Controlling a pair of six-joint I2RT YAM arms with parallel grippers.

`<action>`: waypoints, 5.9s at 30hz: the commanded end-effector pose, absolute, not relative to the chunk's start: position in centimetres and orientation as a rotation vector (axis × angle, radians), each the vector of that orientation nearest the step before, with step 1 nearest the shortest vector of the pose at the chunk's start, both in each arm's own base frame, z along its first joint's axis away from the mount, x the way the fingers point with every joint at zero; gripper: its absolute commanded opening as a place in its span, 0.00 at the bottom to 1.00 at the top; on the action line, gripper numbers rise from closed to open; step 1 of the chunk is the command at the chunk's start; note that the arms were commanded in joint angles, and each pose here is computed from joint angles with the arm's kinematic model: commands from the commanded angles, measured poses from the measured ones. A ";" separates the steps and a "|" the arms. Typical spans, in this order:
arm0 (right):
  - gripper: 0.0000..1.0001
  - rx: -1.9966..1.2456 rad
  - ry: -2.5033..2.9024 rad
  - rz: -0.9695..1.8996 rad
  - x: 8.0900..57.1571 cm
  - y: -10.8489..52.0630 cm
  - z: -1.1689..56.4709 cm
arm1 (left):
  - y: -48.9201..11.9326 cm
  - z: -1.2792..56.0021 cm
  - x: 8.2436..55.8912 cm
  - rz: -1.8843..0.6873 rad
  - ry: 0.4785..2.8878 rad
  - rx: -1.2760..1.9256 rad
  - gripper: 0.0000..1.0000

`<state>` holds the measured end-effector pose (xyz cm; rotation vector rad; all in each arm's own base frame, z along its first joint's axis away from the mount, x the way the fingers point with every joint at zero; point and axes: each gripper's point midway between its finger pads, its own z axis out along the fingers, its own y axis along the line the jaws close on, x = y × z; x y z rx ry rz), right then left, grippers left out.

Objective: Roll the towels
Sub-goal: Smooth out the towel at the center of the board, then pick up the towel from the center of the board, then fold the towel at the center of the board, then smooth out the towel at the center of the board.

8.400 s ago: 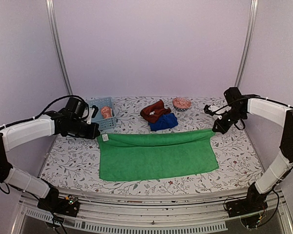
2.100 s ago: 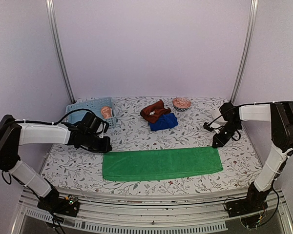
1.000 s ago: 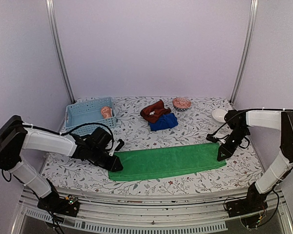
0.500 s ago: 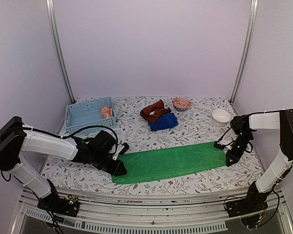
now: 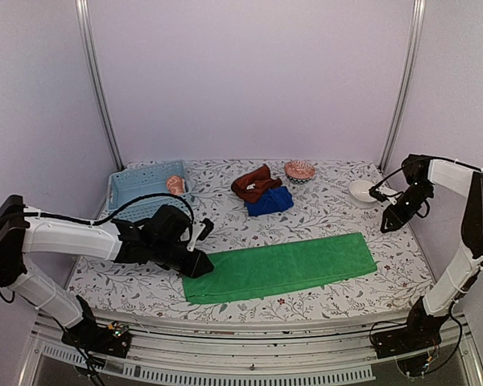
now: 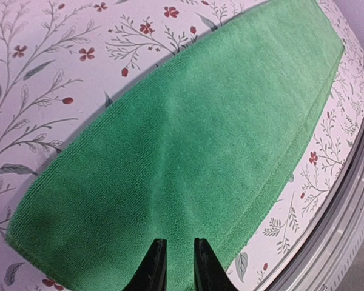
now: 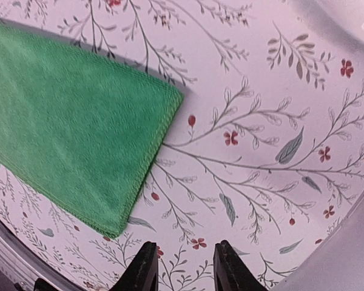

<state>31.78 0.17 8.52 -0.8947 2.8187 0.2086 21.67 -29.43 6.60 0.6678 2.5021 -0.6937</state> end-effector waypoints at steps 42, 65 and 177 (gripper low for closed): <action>0.03 -0.621 3.042 -0.113 32.1 -5.3 4.1 | -23.0 6.7 25.1 -0.419 2.499 0.407 0.22; 0.03 -0.948 2.826 0.814 28.8 11.3 11.0 | -22.3 4.8 25.0 -0.440 2.551 0.345 0.22; 0.34 -1.406 2.393 0.951 28.1 29.3 6.1 | -38.4 8.8 26.0 -0.726 2.180 1.114 0.47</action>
